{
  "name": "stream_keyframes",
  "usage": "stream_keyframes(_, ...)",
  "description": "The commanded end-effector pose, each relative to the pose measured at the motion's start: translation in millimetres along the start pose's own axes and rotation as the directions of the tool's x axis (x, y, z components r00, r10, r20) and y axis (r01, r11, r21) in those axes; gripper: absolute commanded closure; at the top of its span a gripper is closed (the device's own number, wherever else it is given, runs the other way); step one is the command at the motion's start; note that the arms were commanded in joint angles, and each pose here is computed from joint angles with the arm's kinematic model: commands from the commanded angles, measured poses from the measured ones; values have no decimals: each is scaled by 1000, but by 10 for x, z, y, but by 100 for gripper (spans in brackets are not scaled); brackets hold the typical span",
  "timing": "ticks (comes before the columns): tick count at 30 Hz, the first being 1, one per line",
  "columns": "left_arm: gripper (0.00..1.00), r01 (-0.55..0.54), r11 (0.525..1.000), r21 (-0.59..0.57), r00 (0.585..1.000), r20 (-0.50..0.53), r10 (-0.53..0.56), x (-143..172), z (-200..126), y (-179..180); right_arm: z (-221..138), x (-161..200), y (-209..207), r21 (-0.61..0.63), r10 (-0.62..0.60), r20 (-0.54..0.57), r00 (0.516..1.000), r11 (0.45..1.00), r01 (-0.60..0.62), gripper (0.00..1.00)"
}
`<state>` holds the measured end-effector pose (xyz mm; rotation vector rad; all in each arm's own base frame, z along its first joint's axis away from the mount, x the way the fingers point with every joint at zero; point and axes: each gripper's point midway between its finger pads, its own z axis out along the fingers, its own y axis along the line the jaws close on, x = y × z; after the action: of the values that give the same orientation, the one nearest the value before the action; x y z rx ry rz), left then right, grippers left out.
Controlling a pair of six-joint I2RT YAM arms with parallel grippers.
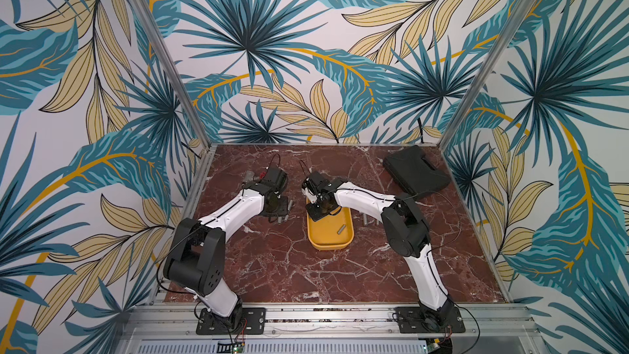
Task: Take out the socket from the storage box
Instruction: Pick up the socket head from the storage box, then place the socket head at the center of the board.
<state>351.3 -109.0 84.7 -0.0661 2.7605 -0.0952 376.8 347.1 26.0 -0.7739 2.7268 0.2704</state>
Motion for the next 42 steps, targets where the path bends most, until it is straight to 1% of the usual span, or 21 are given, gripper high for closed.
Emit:
stream_keyframes(1,63,3,1000,10,1000,26,-3,-66,-65,4,133,228,-56,35,33,-55,998,999,-31,92)
stream_keyframes(7,63,2,1000,15,999,41,-3,-106,-87,-9,83,203,-8,11,55,-44,998,998,-54,94)
stream_keyframes(12,63,3,1000,16,999,43,-4,-119,-74,-17,-56,122,-4,7,58,-10,998,998,-58,95)
stream_keyframes(13,63,2,999,44,999,34,-4,-107,-70,-67,-85,109,-10,9,60,-5,998,998,-60,95)
stream_keyframes(17,63,5,999,50,1000,30,-6,-107,-59,-78,-214,48,-29,11,77,28,997,997,-77,95)
stream_keyframes(24,63,0,998,57,1000,28,-2,-110,-57,-96,-548,-81,-104,-14,126,111,986,992,-125,96)
stream_keyframes(30,63,-1,998,63,1000,24,0,-165,-58,-128,-968,-140,-368,-7,179,212,961,983,-181,96)
stream_keyframes(32,63,-8,998,66,999,33,6,-196,-103,-141,-1103,-103,-499,-7,210,239,948,977,-215,96)
stream_keyframes(35,63,-21,997,75,999,50,17,-232,-160,-155,-1232,58,-735,-1,275,246,930,959,-283,96)
stream_keyframes(38,63,-24,996,85,998,56,20,-250,-179,-179,-1322,293,-1035,21,353,252,901,929,-370,96)
stream_keyframes(42,63,-28,994,110,998,60,22,-282,-183,-240,-1330,730,-1416,72,459,238,856,870,-487,96)
